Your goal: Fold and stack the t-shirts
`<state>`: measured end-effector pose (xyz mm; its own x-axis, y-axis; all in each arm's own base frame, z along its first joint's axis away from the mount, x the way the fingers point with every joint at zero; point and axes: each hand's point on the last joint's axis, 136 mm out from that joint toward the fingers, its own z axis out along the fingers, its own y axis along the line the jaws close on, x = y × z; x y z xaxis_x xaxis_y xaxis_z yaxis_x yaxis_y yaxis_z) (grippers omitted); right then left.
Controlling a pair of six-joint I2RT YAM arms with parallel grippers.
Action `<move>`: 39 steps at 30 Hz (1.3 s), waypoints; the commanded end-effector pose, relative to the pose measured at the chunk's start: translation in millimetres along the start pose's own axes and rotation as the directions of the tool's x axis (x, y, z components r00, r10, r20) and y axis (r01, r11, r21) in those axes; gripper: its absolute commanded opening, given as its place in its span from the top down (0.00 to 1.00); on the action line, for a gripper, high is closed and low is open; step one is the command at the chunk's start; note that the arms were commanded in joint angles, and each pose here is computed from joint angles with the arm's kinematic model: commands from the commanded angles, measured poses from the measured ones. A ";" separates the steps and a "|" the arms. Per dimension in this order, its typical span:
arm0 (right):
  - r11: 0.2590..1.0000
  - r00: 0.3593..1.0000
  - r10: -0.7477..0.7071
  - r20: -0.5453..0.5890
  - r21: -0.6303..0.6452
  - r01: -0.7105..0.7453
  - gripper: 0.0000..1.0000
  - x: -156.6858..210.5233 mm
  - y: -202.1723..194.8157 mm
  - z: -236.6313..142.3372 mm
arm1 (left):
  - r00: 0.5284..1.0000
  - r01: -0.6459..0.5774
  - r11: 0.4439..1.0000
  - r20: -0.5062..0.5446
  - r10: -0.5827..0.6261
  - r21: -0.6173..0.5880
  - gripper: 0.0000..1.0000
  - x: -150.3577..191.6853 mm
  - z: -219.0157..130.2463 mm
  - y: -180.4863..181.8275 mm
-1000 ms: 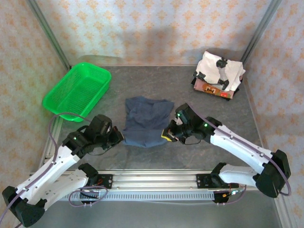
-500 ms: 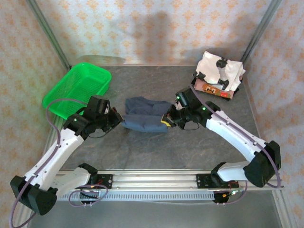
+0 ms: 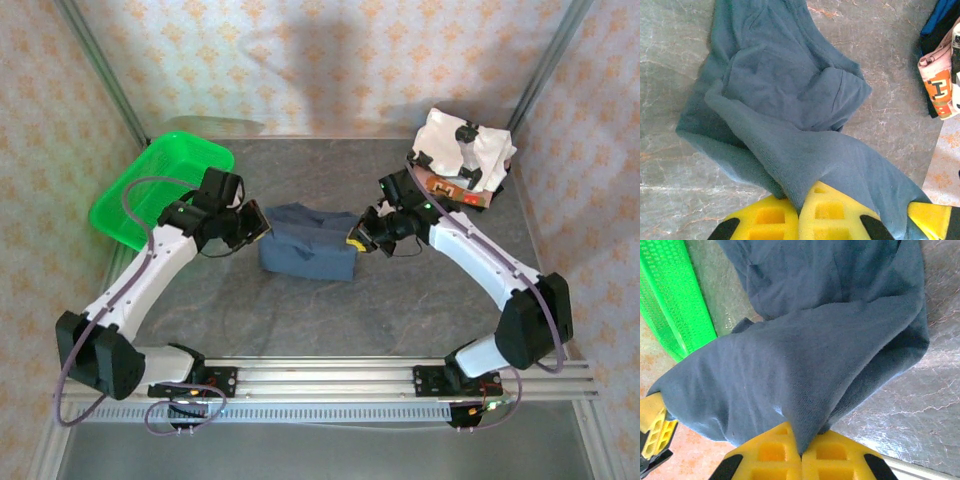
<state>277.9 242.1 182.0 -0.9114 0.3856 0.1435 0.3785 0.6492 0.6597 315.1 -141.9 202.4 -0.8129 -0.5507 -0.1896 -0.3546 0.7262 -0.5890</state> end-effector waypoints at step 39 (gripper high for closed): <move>0.988 0.984 0.135 -0.114 0.091 -0.125 0.91 -120.6 -40.7 76.3 | 0.992 -0.008 0.995 -0.127 -0.004 -0.097 1.00 -92.7 120.5 17.2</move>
<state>378.2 228.7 87.4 -0.8760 0.3810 0.2957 0.4815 0.6570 0.5800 429.6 -133.5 114.0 -0.8623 -0.5017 -0.0685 -0.4002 0.7583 -0.5146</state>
